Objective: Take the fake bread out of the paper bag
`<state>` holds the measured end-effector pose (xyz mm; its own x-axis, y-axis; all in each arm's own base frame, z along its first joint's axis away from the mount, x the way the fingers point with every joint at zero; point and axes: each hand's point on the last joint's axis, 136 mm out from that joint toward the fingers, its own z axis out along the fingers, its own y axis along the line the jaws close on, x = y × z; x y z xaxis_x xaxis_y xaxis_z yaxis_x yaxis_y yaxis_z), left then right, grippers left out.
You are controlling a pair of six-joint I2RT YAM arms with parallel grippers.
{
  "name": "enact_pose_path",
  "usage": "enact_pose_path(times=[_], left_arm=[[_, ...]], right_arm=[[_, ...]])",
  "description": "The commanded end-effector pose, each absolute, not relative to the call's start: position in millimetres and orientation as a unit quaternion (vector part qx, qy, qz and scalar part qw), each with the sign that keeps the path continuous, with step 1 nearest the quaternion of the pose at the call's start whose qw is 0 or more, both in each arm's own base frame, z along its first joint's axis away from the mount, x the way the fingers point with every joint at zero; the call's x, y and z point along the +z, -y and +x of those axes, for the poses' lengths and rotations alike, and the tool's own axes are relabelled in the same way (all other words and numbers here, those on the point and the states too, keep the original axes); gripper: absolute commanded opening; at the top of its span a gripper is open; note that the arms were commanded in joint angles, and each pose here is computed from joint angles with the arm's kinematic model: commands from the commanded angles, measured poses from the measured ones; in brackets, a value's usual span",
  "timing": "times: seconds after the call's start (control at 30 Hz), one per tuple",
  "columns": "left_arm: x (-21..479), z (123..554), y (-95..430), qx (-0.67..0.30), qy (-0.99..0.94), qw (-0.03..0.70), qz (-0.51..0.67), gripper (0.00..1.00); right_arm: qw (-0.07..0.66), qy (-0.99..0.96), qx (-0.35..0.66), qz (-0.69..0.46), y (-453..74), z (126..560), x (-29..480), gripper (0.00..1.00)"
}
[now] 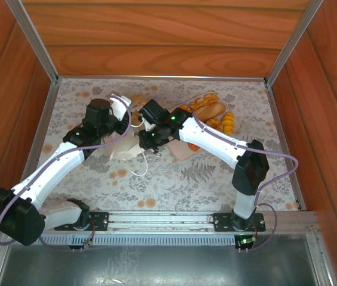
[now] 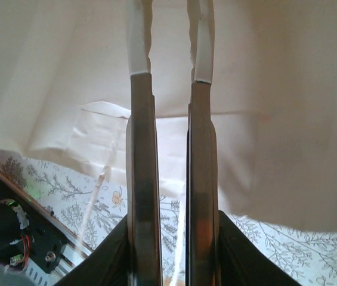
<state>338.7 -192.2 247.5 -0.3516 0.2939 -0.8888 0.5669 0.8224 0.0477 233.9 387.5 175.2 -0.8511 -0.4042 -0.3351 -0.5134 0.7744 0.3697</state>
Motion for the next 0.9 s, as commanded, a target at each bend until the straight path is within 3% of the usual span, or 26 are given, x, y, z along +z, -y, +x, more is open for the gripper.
enact_pose_path(times=[0.0,0.4,0.87], left_arm=[[252,350,184,-0.106,-0.809,0.525,0.242,0.0],[253,366,167,-0.057,-0.814,0.542,0.203,0.0],[250,378,156,-0.036,-0.817,0.544,0.189,0.0]], right_arm=[[0.105,-0.931,0.253,-0.24,-382,223,188,0.09],[0.033,-0.918,0.329,-0.22,-362,198,197,0.09],[0.011,-0.896,0.389,-0.214,-328,172,221,0.08]])
